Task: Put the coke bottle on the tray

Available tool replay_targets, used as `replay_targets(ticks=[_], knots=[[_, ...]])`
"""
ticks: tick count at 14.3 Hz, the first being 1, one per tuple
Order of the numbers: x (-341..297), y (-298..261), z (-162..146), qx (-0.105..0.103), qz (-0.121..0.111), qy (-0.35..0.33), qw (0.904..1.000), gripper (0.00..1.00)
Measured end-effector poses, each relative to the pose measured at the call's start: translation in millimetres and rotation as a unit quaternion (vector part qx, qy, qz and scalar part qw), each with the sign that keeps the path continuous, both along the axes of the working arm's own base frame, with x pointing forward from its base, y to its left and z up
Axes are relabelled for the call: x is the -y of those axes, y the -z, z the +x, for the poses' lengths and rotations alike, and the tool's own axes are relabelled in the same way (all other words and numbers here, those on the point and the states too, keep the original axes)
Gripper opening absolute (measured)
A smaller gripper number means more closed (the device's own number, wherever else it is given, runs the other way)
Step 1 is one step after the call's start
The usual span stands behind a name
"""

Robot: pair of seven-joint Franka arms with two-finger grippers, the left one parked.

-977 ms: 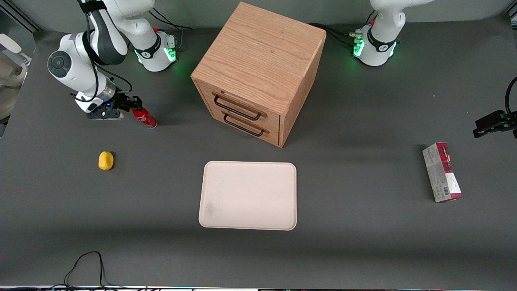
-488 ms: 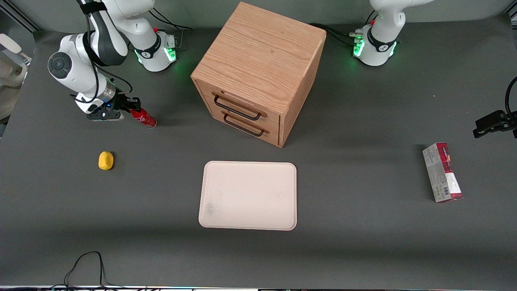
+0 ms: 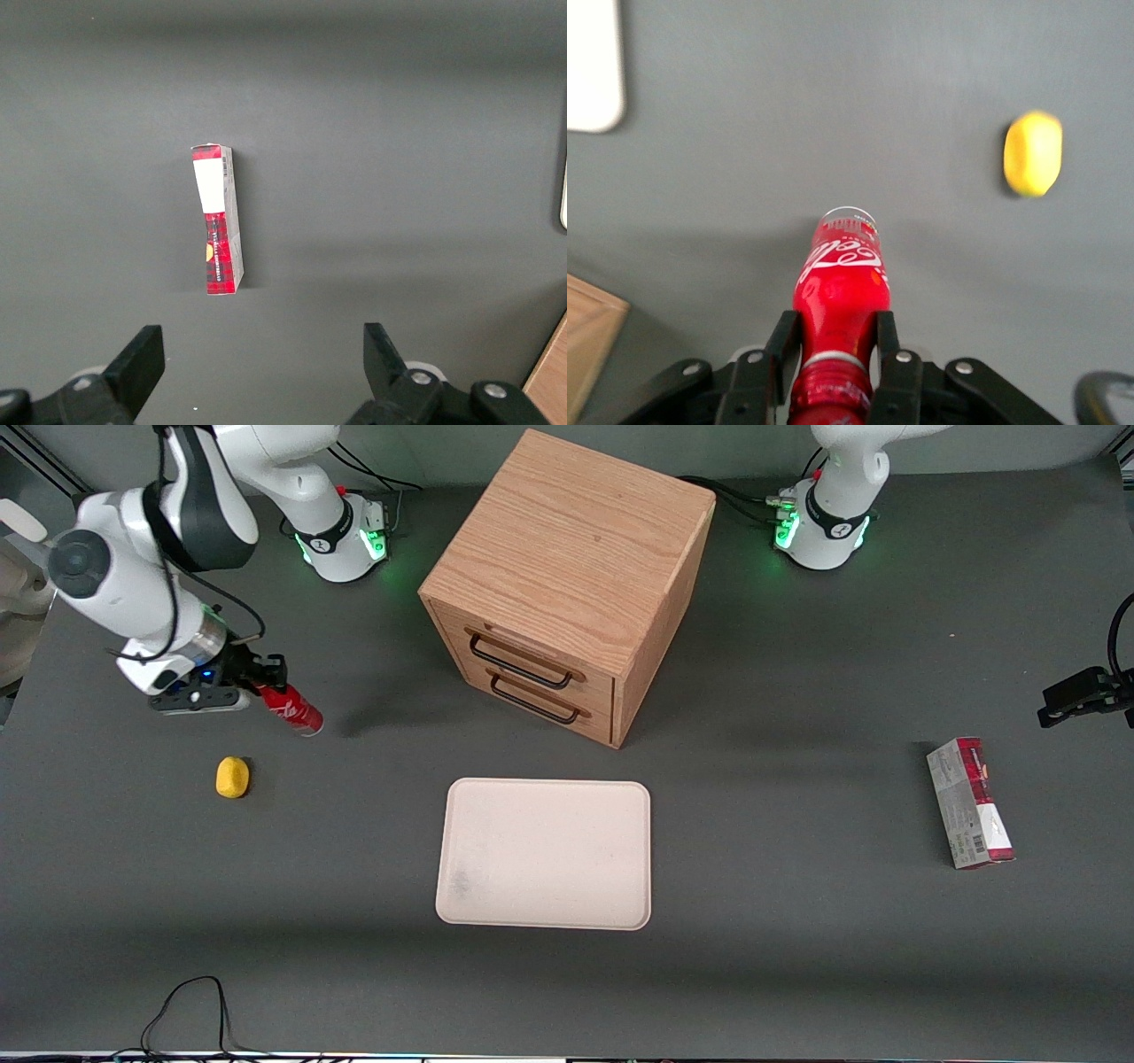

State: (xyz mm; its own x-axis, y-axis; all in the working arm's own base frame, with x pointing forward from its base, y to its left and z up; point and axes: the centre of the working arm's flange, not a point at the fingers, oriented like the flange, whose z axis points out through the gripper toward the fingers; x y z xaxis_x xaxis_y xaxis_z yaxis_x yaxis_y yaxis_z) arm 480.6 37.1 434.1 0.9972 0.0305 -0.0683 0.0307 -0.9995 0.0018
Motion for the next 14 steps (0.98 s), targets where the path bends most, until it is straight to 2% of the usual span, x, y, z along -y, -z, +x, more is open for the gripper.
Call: replay_targets(ticks=[4, 6, 8, 10, 14], knots=[[-51.0, -91.0, 82.5, 0.014, 0.004, -0.022, 0.9996, 0.4], [-82.1, -117.7, 119.4, 0.017, 0.001, -0.041, 0.999, 0.4], [-120.5, -131.2, 155.4, 0.034, 0.006, -0.065, 0.9973, 0.4], [-155.2, -119.3, 187.7, 0.047, 0.017, -0.086, 0.995, 0.4], [-211.2, -31.1, 234.9, 0.067, 0.053, -0.114, 0.9898, 0.4]])
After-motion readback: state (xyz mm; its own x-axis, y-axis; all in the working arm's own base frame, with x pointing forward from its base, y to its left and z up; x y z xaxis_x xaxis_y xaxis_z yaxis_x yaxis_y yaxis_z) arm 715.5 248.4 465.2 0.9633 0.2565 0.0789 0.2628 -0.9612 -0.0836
